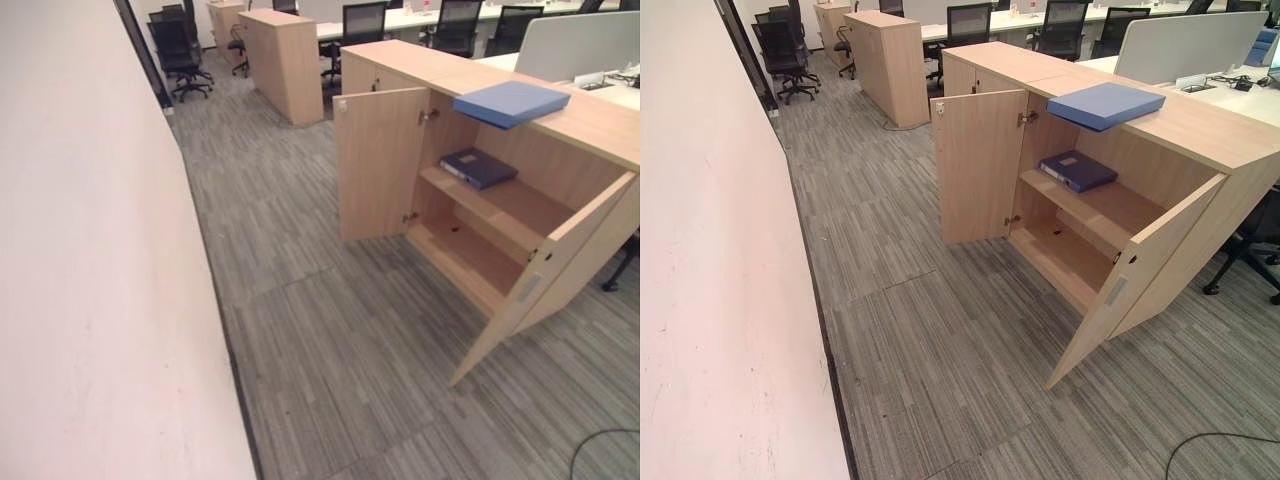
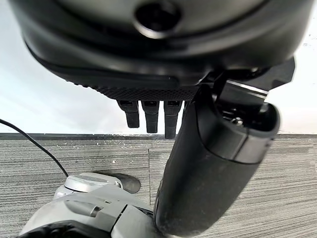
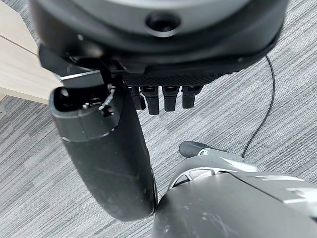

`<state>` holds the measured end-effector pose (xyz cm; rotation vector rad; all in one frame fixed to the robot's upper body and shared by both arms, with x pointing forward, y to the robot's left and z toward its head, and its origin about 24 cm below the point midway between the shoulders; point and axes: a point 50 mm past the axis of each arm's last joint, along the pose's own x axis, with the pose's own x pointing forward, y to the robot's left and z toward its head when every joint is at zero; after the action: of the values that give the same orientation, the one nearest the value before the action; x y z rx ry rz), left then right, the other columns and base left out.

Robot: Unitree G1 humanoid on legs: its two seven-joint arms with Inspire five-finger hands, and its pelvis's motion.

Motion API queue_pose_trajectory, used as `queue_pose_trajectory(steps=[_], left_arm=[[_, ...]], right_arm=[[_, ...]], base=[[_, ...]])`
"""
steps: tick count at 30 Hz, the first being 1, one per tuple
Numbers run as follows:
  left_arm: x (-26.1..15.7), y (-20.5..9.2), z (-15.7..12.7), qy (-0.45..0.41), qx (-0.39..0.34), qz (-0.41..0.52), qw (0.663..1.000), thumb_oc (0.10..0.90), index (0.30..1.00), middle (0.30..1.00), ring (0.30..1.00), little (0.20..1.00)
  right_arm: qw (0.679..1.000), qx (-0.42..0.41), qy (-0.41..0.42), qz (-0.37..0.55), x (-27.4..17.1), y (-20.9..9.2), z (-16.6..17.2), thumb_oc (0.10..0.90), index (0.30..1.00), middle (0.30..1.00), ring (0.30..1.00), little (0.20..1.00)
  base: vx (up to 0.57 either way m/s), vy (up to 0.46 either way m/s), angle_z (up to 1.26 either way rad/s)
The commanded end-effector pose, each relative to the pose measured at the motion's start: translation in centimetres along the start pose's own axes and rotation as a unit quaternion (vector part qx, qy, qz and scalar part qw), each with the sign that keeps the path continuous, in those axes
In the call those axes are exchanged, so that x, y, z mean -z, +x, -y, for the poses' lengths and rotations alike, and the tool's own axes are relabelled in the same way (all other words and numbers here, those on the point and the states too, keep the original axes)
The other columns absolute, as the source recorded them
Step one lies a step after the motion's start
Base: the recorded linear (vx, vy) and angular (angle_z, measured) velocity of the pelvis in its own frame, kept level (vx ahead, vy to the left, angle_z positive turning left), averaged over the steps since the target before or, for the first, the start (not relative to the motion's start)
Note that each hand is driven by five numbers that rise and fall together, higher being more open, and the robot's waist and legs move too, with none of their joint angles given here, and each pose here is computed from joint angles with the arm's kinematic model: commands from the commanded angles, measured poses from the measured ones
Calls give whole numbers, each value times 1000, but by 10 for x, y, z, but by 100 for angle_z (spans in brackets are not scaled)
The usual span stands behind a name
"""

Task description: Put the empty folder in the office cabinet

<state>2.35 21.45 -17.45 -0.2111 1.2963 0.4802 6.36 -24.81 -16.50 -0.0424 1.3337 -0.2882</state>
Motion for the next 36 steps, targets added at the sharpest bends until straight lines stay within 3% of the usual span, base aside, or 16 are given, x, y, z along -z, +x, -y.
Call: queue_pose_trajectory(steps=[1, 8, 12, 25, 29, 36], left_arm=[[-12, 2, -1, -10, 4, 14, 1000, 800, 900, 900, 900, 900], [1, 1, -1, 89, 8, -18, 996, 800, 900, 900, 900, 900], [-6, 2, 1, 98, 17, -2, 995, 800, 900, 900, 900, 900], [-9, 2, 4, 83, 33, -7, 996, 800, 900, 900, 900, 900], [-19, 2, 8, -6, 30, 26, 999, 800, 900, 900, 900, 900], [-12, 2, 3, 4, 35, 6, 999, 800, 900, 900, 900, 900]], right_arm=[[999, 12, -45, -15, -3, 0, 10, 800, 900, 900, 900, 900], [998, 15, -61, -19, -3, 0, 12, 800, 900, 900, 900, 900], [998, 15, -66, -17, -3, 0, 12, 800, 900, 900, 900, 900], [997, 3, -73, -20, -2, 0, 10, 800, 900, 900, 900, 900], [998, 6, -55, -20, 2, 0, 6, 800, 900, 900, 900, 900], [998, -3, -59, -22, 4, 0, 4, 800, 900, 900, 900, 900]], base=[[0, 0, 0], [0, 0, 0], [-1, 0, -1], [-1, -1, -1], [-7, -10, 3], [-4, -7, 3]])
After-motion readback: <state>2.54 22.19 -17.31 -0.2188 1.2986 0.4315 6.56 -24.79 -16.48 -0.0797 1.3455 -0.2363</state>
